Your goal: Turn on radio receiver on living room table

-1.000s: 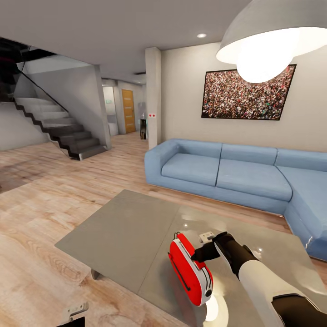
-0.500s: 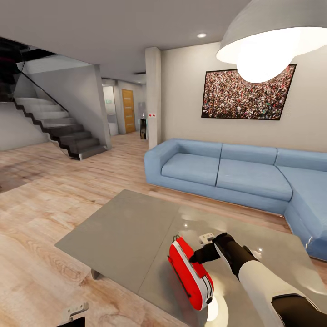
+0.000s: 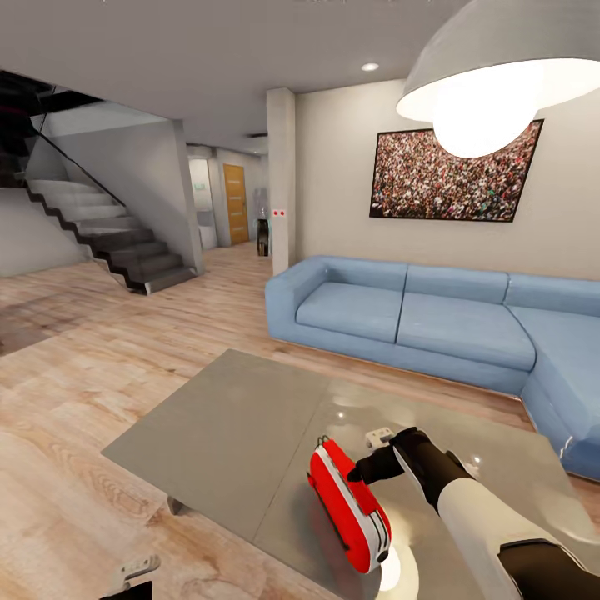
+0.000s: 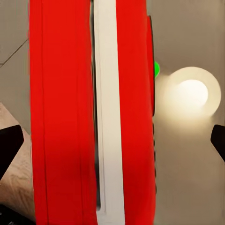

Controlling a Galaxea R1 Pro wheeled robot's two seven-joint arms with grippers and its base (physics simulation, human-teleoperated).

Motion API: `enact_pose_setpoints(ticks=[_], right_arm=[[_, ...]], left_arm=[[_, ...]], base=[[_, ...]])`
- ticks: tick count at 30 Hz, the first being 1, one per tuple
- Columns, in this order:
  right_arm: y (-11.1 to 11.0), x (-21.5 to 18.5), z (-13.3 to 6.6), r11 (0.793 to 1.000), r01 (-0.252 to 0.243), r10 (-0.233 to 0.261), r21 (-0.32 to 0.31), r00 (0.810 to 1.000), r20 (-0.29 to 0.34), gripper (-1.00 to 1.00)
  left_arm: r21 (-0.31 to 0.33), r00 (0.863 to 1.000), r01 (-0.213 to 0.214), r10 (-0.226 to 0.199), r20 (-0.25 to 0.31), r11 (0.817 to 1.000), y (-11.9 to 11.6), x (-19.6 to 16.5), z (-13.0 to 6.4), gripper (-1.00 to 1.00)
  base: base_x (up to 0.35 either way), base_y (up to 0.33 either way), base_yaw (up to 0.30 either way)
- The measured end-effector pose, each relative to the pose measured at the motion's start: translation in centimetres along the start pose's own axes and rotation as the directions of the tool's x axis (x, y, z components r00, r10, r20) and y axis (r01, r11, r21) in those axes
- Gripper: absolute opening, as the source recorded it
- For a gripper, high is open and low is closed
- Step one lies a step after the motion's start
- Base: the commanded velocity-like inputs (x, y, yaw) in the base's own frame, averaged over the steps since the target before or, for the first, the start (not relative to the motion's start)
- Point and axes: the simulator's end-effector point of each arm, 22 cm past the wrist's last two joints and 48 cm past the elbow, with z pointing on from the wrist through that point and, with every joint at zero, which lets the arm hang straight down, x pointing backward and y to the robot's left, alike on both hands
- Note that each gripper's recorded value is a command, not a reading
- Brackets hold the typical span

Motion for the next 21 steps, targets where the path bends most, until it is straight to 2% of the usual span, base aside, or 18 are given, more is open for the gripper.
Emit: enact_pose_setpoints(ticks=[21], right_arm=[[0.3, -1.9, -3.1, 1.000, 0.000, 0.000, 0.002, 1.000, 0.000, 1.00]], left_arm=[[0.000, 1.000, -0.004, 0.004, -0.001, 1.000, -0.3, -2.4, -2.8, -1.00]], base=[[0.000, 0.000, 0.000]])
